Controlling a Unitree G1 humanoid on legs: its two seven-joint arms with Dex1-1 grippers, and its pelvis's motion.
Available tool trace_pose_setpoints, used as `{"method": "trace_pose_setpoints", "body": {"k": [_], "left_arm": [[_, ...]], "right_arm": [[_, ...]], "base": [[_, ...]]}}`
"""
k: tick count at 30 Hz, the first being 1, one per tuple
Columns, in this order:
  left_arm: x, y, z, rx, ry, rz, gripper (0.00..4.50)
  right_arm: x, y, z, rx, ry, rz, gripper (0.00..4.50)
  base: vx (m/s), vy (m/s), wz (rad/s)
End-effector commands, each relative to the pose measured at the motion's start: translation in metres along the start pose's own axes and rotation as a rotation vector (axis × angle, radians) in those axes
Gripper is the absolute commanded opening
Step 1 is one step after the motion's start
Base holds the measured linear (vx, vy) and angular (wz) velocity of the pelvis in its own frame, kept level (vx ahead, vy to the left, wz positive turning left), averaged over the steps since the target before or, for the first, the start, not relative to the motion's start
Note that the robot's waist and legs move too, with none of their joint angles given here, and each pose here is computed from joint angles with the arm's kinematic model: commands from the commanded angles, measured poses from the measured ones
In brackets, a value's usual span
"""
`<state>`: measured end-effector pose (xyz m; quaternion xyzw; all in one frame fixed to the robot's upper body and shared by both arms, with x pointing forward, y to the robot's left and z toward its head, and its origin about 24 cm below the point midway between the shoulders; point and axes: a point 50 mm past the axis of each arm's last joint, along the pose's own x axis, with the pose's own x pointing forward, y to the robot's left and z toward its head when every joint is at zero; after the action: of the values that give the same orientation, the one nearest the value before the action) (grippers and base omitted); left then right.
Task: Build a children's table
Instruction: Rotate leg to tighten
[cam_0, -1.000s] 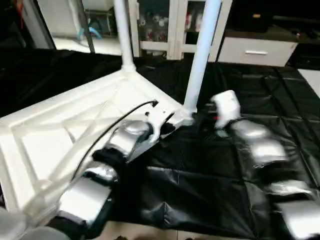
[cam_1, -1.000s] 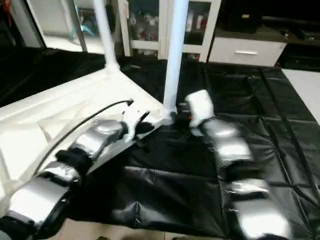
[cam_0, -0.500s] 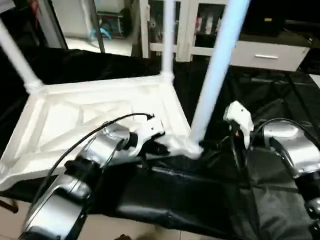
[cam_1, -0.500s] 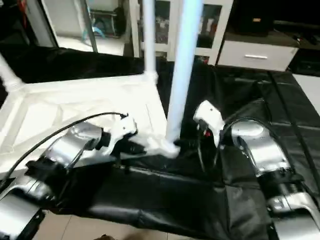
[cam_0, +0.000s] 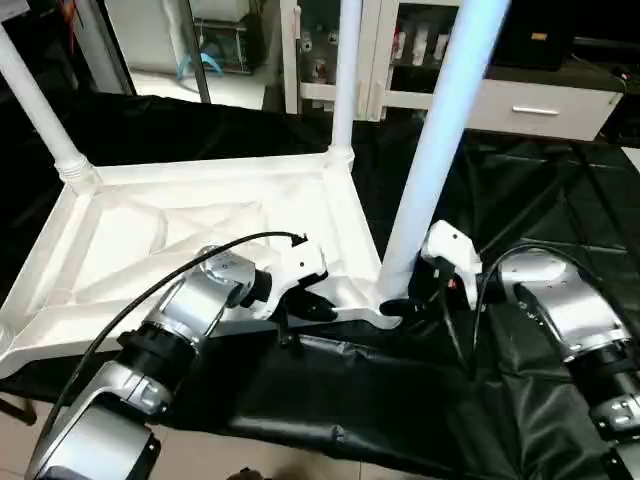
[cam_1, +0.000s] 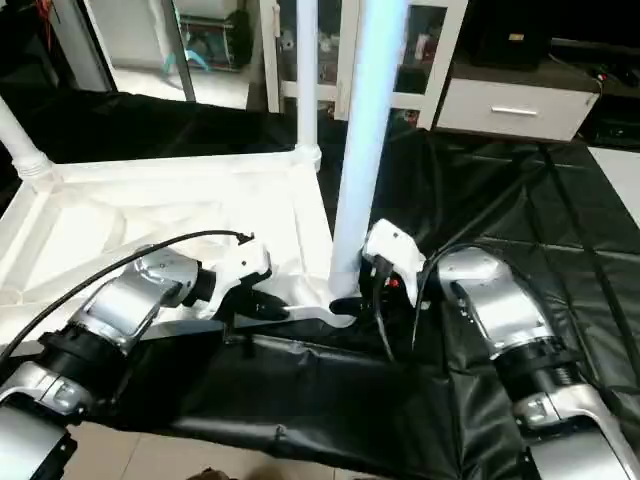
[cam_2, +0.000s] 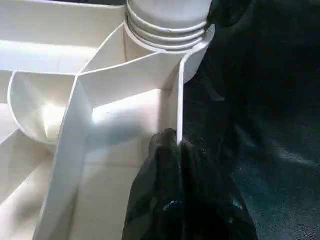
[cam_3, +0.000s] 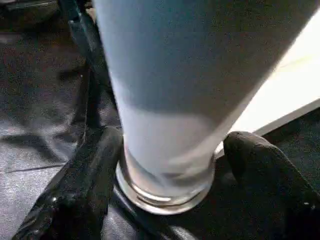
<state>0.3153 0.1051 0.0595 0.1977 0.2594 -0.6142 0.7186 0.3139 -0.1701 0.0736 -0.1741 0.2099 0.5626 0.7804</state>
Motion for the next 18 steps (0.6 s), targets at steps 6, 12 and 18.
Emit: {"method": "trace_pose_setpoints", "body": {"k": [6,12,18], "left_arm": [[0.0074,-0.0113,-0.0139,-0.043,0.071,-0.065,0.0],[0.0086,-0.0121,-0.0138,-0.048,0.07,-0.061,0.0],[0.0094,-0.0149,-0.0155,-0.062,0.069,-0.062,0.0]], "right_arm": [[0.0044,-0.0022,0.0026,-0.013,0.016,0.008,3.26],[0.006,-0.0024,0.0056,0.002,-0.007,0.019,2.84],[0.0088,0.0007,0.0032,0.006,-0.004,0.041,2.72]], "base": [[0.0,0.0,0.0],[0.0,0.0,0.0],[0.0,0.0,0.0]]}}
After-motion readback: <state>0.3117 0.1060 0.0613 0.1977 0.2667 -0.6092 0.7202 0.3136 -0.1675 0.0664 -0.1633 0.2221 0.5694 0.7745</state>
